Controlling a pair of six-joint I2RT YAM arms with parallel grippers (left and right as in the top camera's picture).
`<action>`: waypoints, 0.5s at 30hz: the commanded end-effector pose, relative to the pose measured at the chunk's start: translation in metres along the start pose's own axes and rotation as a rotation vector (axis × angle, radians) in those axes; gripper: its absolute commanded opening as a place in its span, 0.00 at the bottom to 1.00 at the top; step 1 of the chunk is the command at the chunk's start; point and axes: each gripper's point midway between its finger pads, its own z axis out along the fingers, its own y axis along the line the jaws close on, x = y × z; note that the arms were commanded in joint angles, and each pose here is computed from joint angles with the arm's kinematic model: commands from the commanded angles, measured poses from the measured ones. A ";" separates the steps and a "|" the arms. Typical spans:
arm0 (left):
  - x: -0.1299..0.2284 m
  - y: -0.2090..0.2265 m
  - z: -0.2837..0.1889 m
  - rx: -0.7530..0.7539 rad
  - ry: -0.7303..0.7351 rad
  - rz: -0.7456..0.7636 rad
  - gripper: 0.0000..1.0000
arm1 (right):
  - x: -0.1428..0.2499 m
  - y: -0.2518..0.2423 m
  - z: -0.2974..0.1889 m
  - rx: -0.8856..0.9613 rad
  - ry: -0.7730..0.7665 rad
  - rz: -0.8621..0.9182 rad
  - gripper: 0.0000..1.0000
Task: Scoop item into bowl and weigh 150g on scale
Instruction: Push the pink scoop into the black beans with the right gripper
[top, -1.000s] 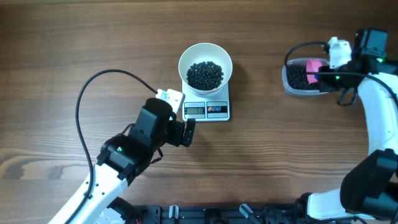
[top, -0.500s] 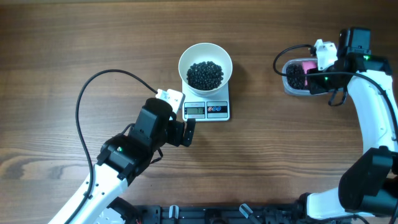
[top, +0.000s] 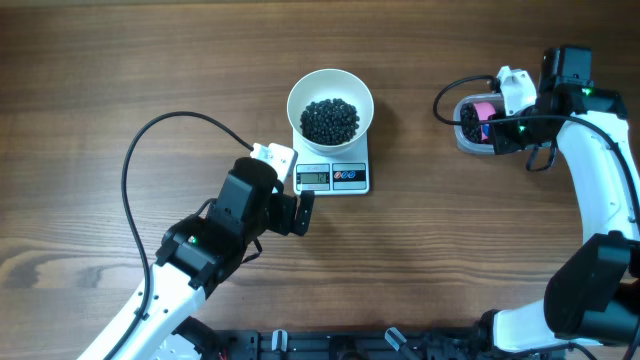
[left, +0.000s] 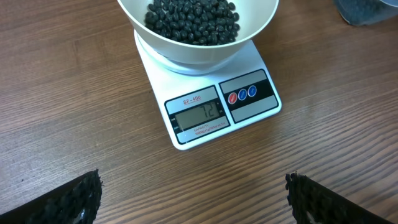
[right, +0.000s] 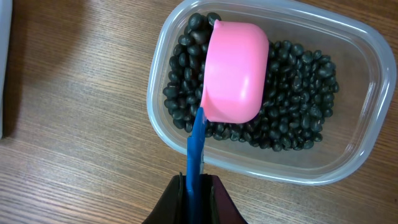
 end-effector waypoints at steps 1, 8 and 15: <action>0.001 0.004 0.001 -0.017 0.001 0.016 1.00 | 0.006 0.018 0.008 -0.098 0.014 -0.042 0.04; 0.001 0.004 0.001 -0.017 0.001 0.016 1.00 | 0.007 0.020 0.002 -0.202 -0.030 -0.044 0.04; 0.001 0.004 0.001 -0.017 0.001 0.016 1.00 | 0.009 0.014 -0.006 -0.279 -0.078 0.029 0.04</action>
